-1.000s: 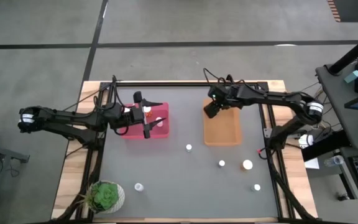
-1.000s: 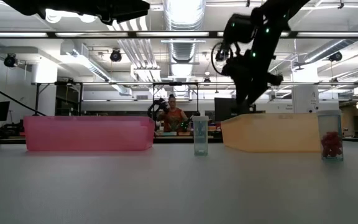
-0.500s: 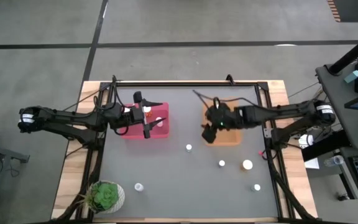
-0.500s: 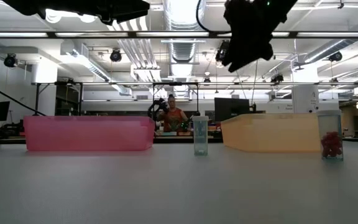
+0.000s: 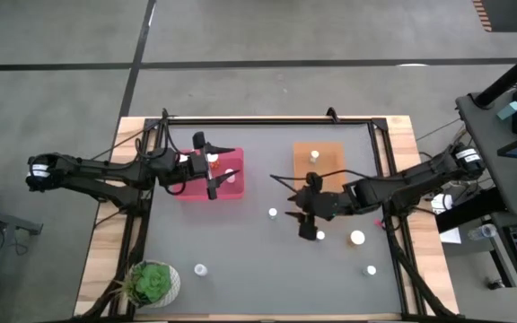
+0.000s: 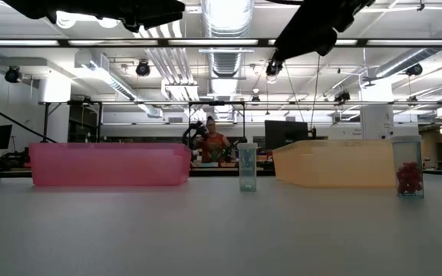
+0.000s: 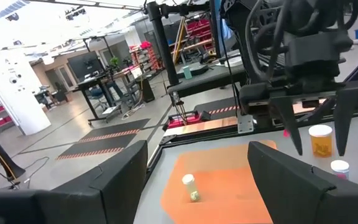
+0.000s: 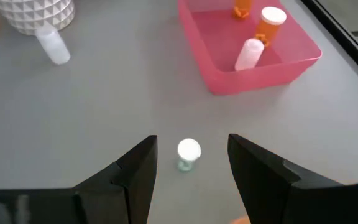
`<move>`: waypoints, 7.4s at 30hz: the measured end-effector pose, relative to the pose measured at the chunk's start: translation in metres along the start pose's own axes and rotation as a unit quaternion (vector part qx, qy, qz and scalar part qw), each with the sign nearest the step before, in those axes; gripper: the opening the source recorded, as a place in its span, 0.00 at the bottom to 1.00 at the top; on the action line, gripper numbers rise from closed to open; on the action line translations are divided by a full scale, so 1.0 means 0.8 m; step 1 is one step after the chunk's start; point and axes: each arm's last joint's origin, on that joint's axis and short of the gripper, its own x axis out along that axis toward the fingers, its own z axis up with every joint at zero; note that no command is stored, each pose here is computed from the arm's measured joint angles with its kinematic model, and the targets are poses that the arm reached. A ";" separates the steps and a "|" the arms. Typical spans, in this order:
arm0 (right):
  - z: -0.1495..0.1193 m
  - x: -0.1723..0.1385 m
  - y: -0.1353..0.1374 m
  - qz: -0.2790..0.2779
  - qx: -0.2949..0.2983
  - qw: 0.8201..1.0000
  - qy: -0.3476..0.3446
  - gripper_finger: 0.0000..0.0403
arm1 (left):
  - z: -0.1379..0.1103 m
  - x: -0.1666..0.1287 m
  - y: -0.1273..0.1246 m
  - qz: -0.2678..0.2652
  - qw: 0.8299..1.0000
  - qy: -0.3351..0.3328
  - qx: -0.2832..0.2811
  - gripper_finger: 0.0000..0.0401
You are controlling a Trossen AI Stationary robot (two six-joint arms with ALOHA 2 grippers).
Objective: Pick and place medicine bottles into bin by pill shape (circle, oval)
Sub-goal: Put the pink pill into the pink bin
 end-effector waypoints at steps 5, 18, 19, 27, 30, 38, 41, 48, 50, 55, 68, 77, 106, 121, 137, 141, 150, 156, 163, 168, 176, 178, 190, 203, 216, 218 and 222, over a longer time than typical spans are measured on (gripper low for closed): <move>-0.005 0.002 -0.001 -0.002 -0.010 1.000 0.005 0.47 | 0.000 0.000 0.000 0.000 1.000 0.000 0.000 0.65; -0.008 0.006 -0.001 0.001 -0.023 1.000 -0.009 0.47 | 0.000 0.000 0.000 0.000 1.000 0.000 0.001 0.65; -0.008 0.006 0.000 0.001 -0.023 1.000 -0.009 0.47 | 0.000 0.000 0.000 0.000 1.000 0.000 0.001 0.65; -0.008 0.006 0.000 0.002 -0.003 1.000 -0.010 0.47 | 0.000 0.000 0.000 0.000 1.000 0.000 0.001 0.65; -0.009 0.006 -0.001 0.001 0.014 1.000 -0.005 0.47 | 0.000 0.000 0.000 0.000 1.000 0.000 0.001 0.65; -0.026 -0.007 0.002 0.047 0.064 0.988 0.135 0.47 | 0.000 0.000 0.000 0.000 1.000 0.000 -0.011 0.65; -0.039 -0.012 0.011 0.042 0.031 0.985 0.163 0.47 | 0.000 0.000 -0.001 -0.004 1.000 0.000 -0.030 0.65; -0.050 -0.010 0.031 0.044 -0.072 0.991 0.102 0.47 | -0.004 0.004 -0.010 -0.059 0.993 0.002 -0.098 0.65; -0.049 -0.008 0.032 0.053 -0.094 0.991 0.080 0.47 | -0.006 0.006 -0.015 -0.066 0.992 0.008 -0.108 0.65; -0.050 -0.003 0.034 0.062 -0.120 0.990 0.047 0.47 | -0.012 0.014 -0.032 -0.088 0.986 0.022 -0.137 0.65; -0.064 -0.016 0.025 0.084 -0.150 0.984 -0.048 0.47 | -0.020 0.040 -0.062 -0.118 0.979 0.034 -0.161 0.65; -0.061 -0.045 0.008 0.093 -0.125 0.978 -0.142 0.47 | -0.023 0.069 -0.074 -0.121 0.979 0.055 -0.154 0.65; -0.088 -0.047 0.053 -0.036 0.215 0.919 0.330 0.47 | -0.015 0.070 -0.072 -0.119 0.984 0.033 -0.127 0.65; -0.144 -0.042 0.068 -0.016 -0.022 0.964 0.263 0.59 | -0.017 0.069 -0.072 -0.119 0.984 0.035 -0.127 0.65; -0.173 -0.015 0.065 -0.004 -0.032 0.989 0.144 0.50 | -0.017 0.069 -0.072 -0.118 0.984 0.035 -0.127 0.65; -0.178 -0.012 0.064 -0.011 -0.030 0.990 0.140 0.47 | -0.017 0.069 -0.072 -0.118 0.984 0.035 -0.127 0.65; -0.187 -0.007 0.060 -0.030 -0.017 0.992 0.120 0.42 | -0.017 0.069 -0.072 -0.118 0.984 0.035 -0.127 0.65; -0.196 -0.001 0.059 -0.040 -0.022 0.990 0.132 0.35 | -0.017 0.069 -0.072 -0.117 0.984 0.035 -0.127 0.65; -0.195 0.000 0.061 -0.035 -0.017 0.991 0.125 0.24 | -0.017 0.069 -0.072 -0.118 0.984 0.036 -0.127 0.65; -0.194 0.000 0.061 -0.033 -0.015 0.992 0.123 0.21 | -0.018 0.069 -0.072 -0.118 0.984 0.036 -0.127 0.65; -0.157 0.007 0.066 -0.052 -0.012 0.998 0.021 0.22 | -0.020 0.070 -0.073 -0.118 0.984 0.038 -0.130 0.65; -0.138 0.013 0.063 -0.049 -0.017 0.999 -0.008 0.22 | -0.022 0.070 -0.074 -0.119 0.984 0.044 -0.128 0.65; -0.027 0.046 -0.004 -0.016 -0.028 0.998 -0.061 0.22 | 0.017 0.030 -0.047 -0.116 0.986 0.019 -0.121 0.65; 0.012 0.071 -0.045 -0.021 -0.038 0.995 -0.090 0.22 | -0.016 0.025 -0.056 -0.130 0.977 0.107 -0.128 0.65; 0.015 0.098 -0.038 -0.023 -0.063 0.997 -0.031 0.22 | -0.065 0.081 -0.092 -0.130 0.982 0.097 -0.101 0.65; 0.016 0.098 -0.038 -0.023 -0.063 0.997 -0.033 0.22 | -0.069 0.083 -0.092 -0.131 0.981 0.105 -0.099 0.65; 0.016 0.097 -0.038 -0.023 -0.060 0.997 -0.033 0.22 | -0.077 0.088 -0.092 -0.126 0.980 0.116 -0.097 0.65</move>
